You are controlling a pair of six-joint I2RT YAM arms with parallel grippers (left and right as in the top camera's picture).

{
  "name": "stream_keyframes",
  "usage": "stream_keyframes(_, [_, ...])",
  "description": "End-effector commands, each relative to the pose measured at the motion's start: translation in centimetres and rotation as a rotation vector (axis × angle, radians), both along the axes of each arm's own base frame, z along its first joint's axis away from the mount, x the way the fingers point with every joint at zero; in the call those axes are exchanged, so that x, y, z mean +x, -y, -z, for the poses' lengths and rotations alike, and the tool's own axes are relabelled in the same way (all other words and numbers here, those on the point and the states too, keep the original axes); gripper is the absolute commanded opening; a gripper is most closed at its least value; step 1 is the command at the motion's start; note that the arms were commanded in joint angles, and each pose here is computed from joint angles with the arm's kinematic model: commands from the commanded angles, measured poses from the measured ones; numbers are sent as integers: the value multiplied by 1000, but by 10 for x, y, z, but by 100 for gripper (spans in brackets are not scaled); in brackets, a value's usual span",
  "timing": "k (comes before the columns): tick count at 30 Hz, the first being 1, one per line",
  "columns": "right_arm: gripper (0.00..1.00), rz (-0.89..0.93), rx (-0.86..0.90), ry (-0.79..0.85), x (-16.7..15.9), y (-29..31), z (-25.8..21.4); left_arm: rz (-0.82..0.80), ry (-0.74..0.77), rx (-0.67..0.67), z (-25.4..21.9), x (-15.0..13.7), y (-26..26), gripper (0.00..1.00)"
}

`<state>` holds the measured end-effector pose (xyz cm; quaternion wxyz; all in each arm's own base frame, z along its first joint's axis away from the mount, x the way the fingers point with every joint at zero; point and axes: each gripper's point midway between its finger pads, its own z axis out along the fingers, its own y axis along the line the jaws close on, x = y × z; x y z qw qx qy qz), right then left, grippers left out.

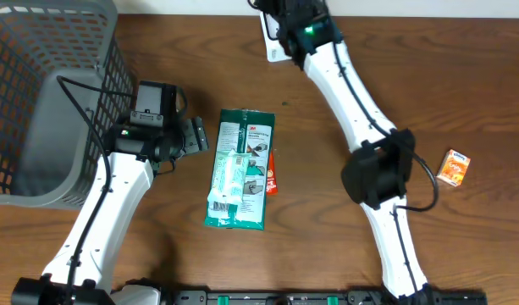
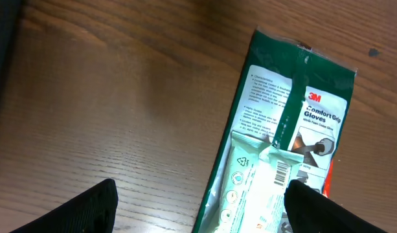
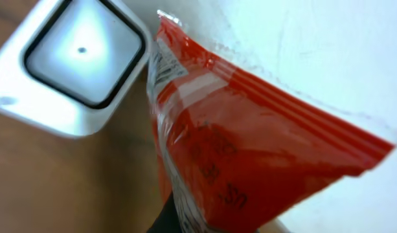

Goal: Scan the item barcode
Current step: 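Lift the red bag toward the white scanner with the right gripper, then hold the red bag's barcode side against the white scanner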

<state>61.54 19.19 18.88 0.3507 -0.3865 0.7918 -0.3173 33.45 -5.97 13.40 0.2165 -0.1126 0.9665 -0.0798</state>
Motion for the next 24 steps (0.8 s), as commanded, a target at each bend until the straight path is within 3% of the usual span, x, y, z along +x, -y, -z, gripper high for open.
stream_keyframes(1, [1,3,-237,47,6,-2,-4,8,7,15,-2,3,-2,83])
stream_keyframes(8, [1,-66,-491,49,18,-22,23,8,7,15,-2,3,-2,83])
stream_keyframes(24, [1,-62,-583,-23,8,-21,42,8,7,16,-2,3,-2,83])
